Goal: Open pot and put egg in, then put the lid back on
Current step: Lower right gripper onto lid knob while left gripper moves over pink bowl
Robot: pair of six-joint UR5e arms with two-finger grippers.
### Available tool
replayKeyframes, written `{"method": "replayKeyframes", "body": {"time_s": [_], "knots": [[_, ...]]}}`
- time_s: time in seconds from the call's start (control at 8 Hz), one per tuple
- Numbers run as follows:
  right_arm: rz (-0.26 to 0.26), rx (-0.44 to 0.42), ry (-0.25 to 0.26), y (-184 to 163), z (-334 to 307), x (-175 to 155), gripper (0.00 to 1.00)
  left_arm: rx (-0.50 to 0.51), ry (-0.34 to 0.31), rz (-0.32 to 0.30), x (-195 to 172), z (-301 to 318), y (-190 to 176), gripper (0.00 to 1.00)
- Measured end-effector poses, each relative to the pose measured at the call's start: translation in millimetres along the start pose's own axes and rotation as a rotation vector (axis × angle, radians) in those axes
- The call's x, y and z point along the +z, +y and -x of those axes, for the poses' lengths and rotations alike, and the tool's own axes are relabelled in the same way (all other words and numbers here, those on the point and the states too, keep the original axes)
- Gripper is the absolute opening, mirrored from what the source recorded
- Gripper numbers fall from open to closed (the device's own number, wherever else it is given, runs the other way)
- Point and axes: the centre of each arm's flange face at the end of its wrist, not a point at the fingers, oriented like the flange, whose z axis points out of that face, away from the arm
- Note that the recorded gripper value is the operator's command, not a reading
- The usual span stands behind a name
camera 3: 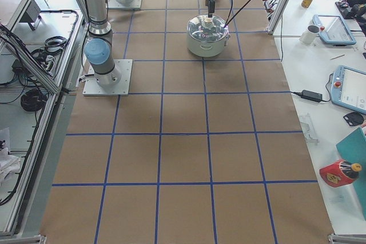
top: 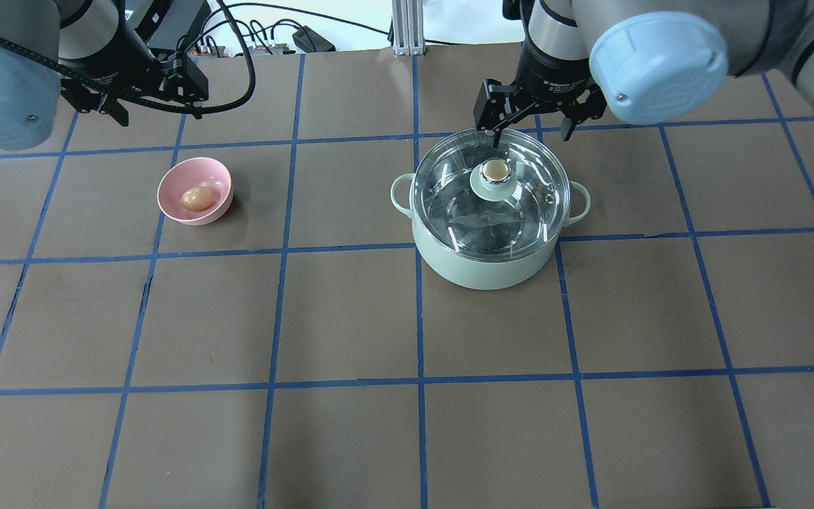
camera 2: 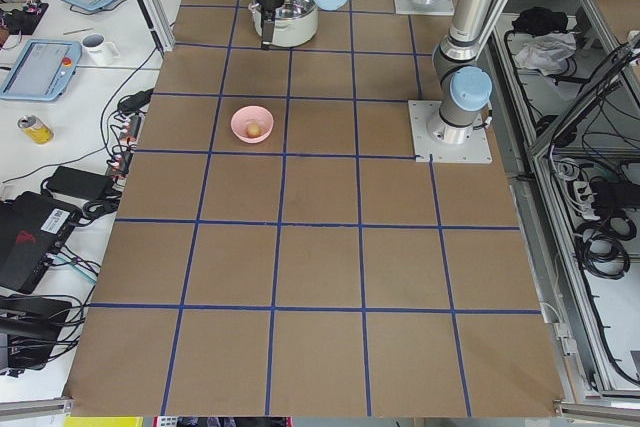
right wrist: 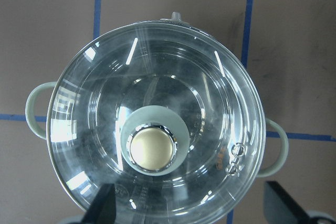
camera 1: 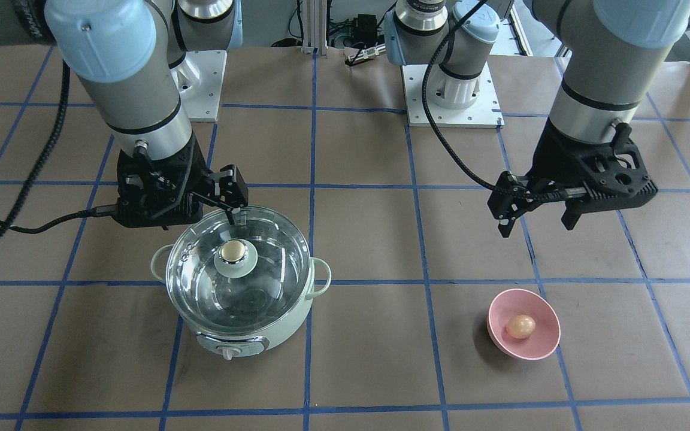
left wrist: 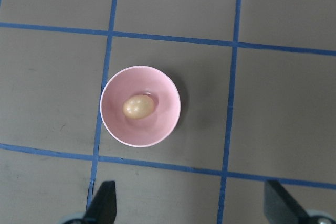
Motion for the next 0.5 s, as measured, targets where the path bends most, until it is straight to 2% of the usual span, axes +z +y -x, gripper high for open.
{"method": "replayKeyframes", "body": {"time_s": [0.25,0.5], "knots": [[0.010,0.017,-0.003,-12.7,10.9,30.9,1.00,-0.140,-0.010,-0.009,42.8,23.7,-26.4,1.00],[0.042,0.028,0.000,-19.3,13.4,55.3,1.00,-0.305,-0.018,0.015,88.6,36.8,-42.8,1.00]]}}
